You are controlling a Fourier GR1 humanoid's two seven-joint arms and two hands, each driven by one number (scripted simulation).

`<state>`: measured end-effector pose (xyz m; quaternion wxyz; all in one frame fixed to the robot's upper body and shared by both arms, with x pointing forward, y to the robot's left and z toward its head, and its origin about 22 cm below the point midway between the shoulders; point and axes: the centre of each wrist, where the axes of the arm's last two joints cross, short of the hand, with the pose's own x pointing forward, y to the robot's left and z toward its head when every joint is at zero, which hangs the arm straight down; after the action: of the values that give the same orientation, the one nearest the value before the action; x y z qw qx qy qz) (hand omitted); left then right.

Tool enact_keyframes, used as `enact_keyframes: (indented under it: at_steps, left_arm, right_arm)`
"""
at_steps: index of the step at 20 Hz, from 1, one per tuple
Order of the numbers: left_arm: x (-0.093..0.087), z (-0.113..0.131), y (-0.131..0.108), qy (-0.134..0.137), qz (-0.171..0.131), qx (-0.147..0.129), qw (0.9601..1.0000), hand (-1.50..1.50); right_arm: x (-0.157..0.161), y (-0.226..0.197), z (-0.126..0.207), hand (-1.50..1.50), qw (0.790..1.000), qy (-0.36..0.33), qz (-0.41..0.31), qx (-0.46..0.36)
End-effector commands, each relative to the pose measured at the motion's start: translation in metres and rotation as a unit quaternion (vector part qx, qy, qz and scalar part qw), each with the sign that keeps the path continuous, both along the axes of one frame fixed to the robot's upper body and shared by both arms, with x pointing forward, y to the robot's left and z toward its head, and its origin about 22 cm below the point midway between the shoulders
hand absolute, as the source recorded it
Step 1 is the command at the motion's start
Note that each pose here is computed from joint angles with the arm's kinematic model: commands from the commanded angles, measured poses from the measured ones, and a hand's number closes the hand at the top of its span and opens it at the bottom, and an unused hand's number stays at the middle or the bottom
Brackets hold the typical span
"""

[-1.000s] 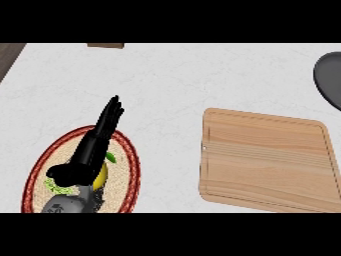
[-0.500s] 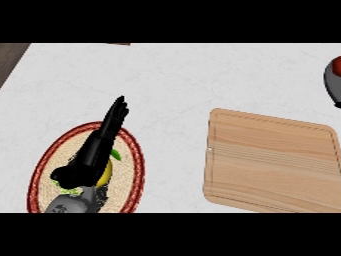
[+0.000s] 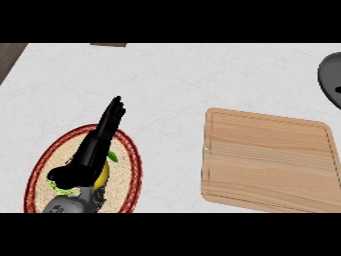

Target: Pick the bell pepper from the cutting board and place it in the pan

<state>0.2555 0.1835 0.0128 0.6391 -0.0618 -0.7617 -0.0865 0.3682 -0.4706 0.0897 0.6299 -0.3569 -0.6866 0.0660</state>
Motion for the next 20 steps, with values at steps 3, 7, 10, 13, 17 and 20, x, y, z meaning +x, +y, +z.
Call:
enact_keyframes:
  at_steps: [3,7,10,13,17,20]
  left_arm:
    - [-0.003,-0.008,0.004,0.009,0.011,-0.005,0.9999,0.00]
    - [-0.003,0.004,0.011,-0.003,0.015,-0.002,0.9999,0.00]
    - [0.010,0.014,0.011,-0.001,0.016,-0.008,0.9998,0.00]
    - [0.005,0.012,0.015,0.006,0.026,0.003,0.9996,0.00]
    - [-0.001,0.001,0.006,0.013,0.021,0.000,0.9997,0.00]
    - [-0.003,-0.001,0.016,0.007,0.018,0.002,0.9998,0.00]
  right_arm:
    - [-0.023,-0.037,0.017,-1.50,0.995,-0.045,0.008,0.094]
    - [-0.054,-0.059,-0.002,-1.50,0.987,-0.055,0.038,0.143]
    - [-0.055,-0.063,0.006,-1.50,0.980,-0.042,0.092,0.173]
    - [-0.083,-0.080,-0.009,-1.50,0.977,-0.034,0.121,0.174]
    - [-0.098,-0.084,-0.025,-1.50,0.970,-0.041,0.158,0.178]
    - [-0.097,-0.086,-0.019,-1.50,0.975,-0.039,0.157,0.154]
